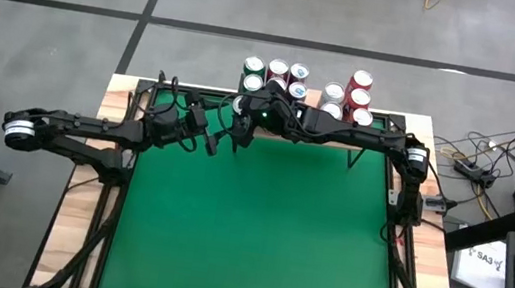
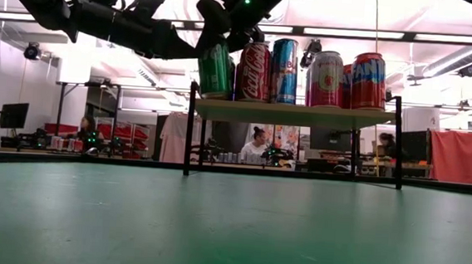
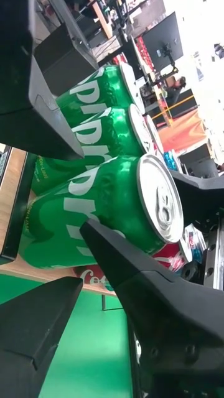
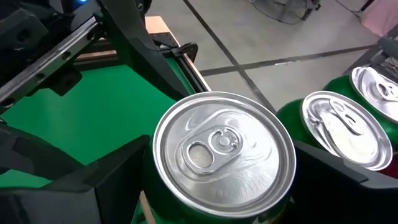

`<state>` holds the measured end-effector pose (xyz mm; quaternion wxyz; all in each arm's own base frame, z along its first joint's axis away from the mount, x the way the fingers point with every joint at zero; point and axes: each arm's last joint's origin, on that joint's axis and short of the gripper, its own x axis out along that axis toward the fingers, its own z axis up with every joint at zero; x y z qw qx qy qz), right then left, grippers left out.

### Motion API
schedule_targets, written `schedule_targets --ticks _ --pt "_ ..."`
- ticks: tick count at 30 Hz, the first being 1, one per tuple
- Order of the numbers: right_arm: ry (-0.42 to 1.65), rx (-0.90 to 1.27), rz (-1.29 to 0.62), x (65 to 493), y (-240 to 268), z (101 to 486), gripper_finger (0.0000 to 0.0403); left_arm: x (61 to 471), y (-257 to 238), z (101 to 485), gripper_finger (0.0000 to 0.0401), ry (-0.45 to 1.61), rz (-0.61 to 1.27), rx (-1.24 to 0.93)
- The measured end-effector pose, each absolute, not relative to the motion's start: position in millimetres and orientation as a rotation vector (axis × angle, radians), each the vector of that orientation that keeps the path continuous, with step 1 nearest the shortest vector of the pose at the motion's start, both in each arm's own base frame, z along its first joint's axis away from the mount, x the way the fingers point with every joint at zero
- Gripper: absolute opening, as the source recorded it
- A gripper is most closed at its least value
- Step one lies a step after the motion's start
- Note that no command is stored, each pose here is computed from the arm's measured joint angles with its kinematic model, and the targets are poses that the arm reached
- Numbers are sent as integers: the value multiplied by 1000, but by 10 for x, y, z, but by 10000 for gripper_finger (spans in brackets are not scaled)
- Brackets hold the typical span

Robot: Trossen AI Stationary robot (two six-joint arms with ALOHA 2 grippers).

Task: Place canned beverage on shelf
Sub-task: Put the green soda can aligned with the green soda can on the shelf

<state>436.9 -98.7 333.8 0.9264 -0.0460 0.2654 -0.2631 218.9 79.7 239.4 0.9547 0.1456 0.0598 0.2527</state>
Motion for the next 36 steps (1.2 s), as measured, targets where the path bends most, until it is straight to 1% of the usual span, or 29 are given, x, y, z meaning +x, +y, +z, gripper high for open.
schedule_targets --ticks 9,13,20,24,36 --pt "544 -87 -540 4370 -978 3336 327 2189 797 2395 305 120 513 295" --pt "525 -38 -555 4372 -979 3340 327 2189 797 2398 305 117 514 295" --pt "523 -23 -558 4371 -976 3339 328 2189 797 2398 305 117 514 295" --pt "534 -58 -543 4375 -958 3338 326 2189 797 2397 305 118 514 295" --pt "530 -55 -543 4378 -959 3340 325 2189 797 2396 305 118 514 295"
